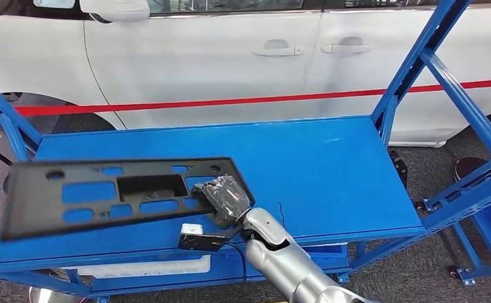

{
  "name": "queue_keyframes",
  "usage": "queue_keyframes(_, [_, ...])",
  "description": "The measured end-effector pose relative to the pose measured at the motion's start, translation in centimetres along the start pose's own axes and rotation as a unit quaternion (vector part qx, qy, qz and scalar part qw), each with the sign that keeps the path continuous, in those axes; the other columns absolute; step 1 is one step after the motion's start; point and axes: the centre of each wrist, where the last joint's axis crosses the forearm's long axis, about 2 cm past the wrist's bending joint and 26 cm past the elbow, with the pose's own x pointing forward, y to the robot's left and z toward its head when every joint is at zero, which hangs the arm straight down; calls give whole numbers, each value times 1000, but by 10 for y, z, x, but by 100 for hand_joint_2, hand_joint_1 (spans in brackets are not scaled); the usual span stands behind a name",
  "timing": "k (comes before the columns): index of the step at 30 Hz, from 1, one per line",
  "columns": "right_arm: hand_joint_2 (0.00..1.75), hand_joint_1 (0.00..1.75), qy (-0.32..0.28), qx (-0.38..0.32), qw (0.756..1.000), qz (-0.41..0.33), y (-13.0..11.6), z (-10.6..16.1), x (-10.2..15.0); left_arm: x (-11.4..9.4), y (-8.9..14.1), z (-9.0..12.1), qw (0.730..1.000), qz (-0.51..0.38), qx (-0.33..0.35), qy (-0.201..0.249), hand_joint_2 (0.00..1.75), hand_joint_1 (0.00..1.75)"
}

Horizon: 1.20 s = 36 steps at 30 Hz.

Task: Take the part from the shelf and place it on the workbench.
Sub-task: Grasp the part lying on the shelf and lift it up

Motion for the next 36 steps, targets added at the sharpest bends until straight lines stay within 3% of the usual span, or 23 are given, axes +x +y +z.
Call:
queue_keyframes(4, [175, 175, -24, -69, 987, -142, -15, 2, 20, -2, -1, 2, 1000, 10, 13, 7, 0, 0])
queue_keyframes(8, [175, 175, -62, -148, 940, -301, -44, 7, 34, -4, 0, 4, 999, 16, 25, 13, 0, 0])
queue_keyframes(13, [175, 175, -95, -203, 893, -391, -77, 26, 34, -7, 0, 6, 999, 19, 34, 17, 0, 0])
queue_keyframes(18, [175, 175, -88, -239, 875, -412, -84, 48, 32, -6, -1, 5, 998, 29, 46, 13, 0, 0])
queue_keyframes(23, [175, 175, -50, -261, 875, -405, -63, 81, 30, -8, -4, 7, 997, 43, 62, 17, 0, 0])
queue_keyframes(29, [175, 175, 7, -259, 887, -382, -28, 142, 33, -10, -8, 9, 996, 58, 71, 21, 0, 0])
queue_keyframes(36, [175, 175, 54, -282, 890, -355, -17, 179, 35, -11, -11, 10, 994, 70, 76, 24, 0, 0])
